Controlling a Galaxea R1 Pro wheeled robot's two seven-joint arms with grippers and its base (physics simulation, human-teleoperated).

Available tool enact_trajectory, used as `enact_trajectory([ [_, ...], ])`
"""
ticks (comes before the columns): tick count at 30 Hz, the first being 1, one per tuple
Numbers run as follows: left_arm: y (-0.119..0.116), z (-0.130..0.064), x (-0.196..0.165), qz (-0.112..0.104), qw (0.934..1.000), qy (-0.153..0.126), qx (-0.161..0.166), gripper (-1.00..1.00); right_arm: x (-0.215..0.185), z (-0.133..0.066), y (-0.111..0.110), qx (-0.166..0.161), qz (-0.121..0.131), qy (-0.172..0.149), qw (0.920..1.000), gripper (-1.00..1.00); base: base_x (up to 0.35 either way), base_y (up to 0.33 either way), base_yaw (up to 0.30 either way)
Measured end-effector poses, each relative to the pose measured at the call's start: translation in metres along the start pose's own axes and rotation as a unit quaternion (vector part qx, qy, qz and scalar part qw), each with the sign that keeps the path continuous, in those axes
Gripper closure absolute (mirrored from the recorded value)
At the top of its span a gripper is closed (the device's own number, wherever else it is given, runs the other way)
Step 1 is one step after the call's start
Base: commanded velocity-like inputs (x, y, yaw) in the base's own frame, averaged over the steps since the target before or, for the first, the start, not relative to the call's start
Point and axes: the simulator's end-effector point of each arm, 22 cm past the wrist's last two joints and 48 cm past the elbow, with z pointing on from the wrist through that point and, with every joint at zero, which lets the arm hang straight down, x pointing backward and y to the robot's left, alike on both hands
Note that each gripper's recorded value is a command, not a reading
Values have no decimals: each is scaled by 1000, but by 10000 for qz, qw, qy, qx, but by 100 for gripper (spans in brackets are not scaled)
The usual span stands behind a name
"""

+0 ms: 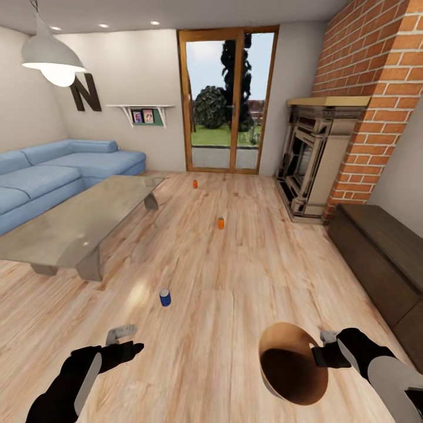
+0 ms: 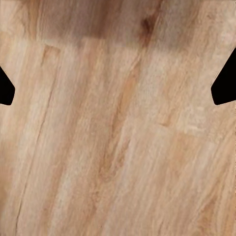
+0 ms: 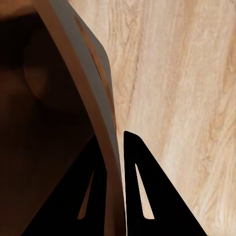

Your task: Put the three can of soda from the living room inside the tash can in the kitchen.

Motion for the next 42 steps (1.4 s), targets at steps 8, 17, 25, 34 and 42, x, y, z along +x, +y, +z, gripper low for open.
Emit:
enact_trajectory([
  [8,0,0,1,2,10000,9,-4,-100,1,1,2,-11,-13,12,10000,100,324,137,-2],
  [17,1,0,1,13,10000,7,-19,-100,1,1,4,-30,-17,16,10000,100,324,127,0],
  [25,1,0,1,14,10000,8,-18,-100,5,3,6,-57,-6,31,10000,100,324,52,0],
  [34,2,6,15,85,9999,69,-22,-100,-6,7,28,-70,-466,-165,9988,100,72,2,0],
  [42,4,10,16,88,10000,-22,-35,-100,-4,13,56,-178,-705,-108,9973,100,0,0,0],
])
